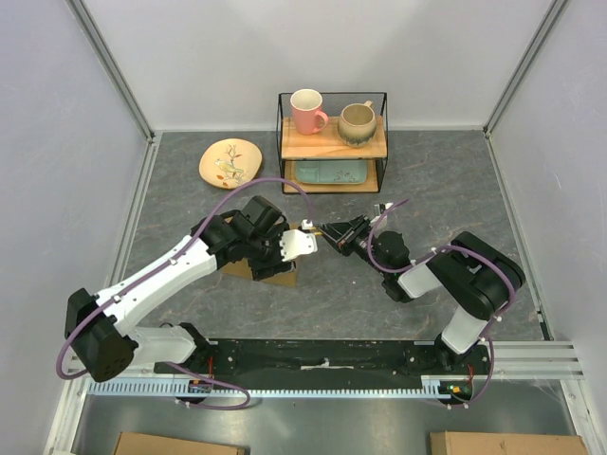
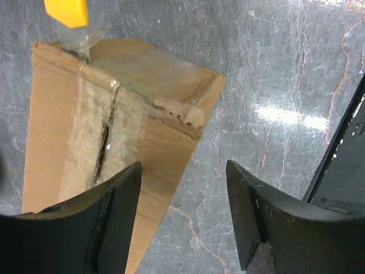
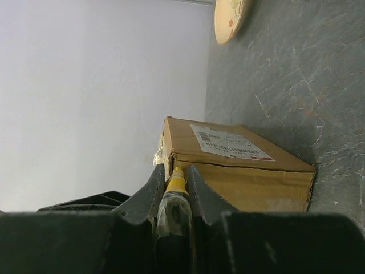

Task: Unpack the express box
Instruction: Cut the express box at the center of the board.

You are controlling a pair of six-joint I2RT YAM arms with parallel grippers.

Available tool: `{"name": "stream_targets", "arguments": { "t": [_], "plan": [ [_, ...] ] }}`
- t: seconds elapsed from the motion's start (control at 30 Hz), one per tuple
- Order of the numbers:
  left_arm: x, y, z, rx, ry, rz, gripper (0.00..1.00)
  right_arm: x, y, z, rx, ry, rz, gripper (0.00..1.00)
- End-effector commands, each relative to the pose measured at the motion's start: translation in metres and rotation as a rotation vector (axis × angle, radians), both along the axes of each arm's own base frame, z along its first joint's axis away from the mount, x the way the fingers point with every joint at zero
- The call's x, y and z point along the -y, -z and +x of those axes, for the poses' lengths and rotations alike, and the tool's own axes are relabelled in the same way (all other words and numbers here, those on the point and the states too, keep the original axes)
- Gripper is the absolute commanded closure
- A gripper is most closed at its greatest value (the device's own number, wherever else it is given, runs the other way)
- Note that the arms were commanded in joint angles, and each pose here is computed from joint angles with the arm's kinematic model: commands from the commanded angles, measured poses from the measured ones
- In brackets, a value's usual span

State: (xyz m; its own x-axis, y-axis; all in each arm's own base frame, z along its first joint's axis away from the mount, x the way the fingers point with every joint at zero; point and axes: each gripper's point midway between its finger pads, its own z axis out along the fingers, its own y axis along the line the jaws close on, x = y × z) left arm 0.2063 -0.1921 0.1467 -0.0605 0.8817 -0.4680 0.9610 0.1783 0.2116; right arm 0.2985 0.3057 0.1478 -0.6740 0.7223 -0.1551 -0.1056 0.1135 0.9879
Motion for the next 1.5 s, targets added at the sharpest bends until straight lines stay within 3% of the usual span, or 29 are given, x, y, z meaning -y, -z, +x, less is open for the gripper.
{"name": "stream_targets", "arguments": {
  "t": [0.0,0.47,1.07,1.47],
  "plan": [
    [0.019,-0.009,0.008,0.029,0.009,-0.051,0.32,-0.004,-0.086,-0.004,0.254,0.000,0.177,1.00],
    [0.024,-0.006,0.029,0.057,-0.039,-0.007,0.39,-0.020,-0.082,-0.016,0.230,-0.036,0.144,1.00],
    [0.020,-0.013,0.061,0.145,-0.148,0.015,0.43,-0.033,-0.034,-0.069,0.101,-0.132,0.099,1.00],
    [0.020,-0.007,0.063,0.123,-0.163,0.028,0.44,-0.042,-0.049,-0.086,0.116,-0.204,0.197,1.00]
  ]
}}
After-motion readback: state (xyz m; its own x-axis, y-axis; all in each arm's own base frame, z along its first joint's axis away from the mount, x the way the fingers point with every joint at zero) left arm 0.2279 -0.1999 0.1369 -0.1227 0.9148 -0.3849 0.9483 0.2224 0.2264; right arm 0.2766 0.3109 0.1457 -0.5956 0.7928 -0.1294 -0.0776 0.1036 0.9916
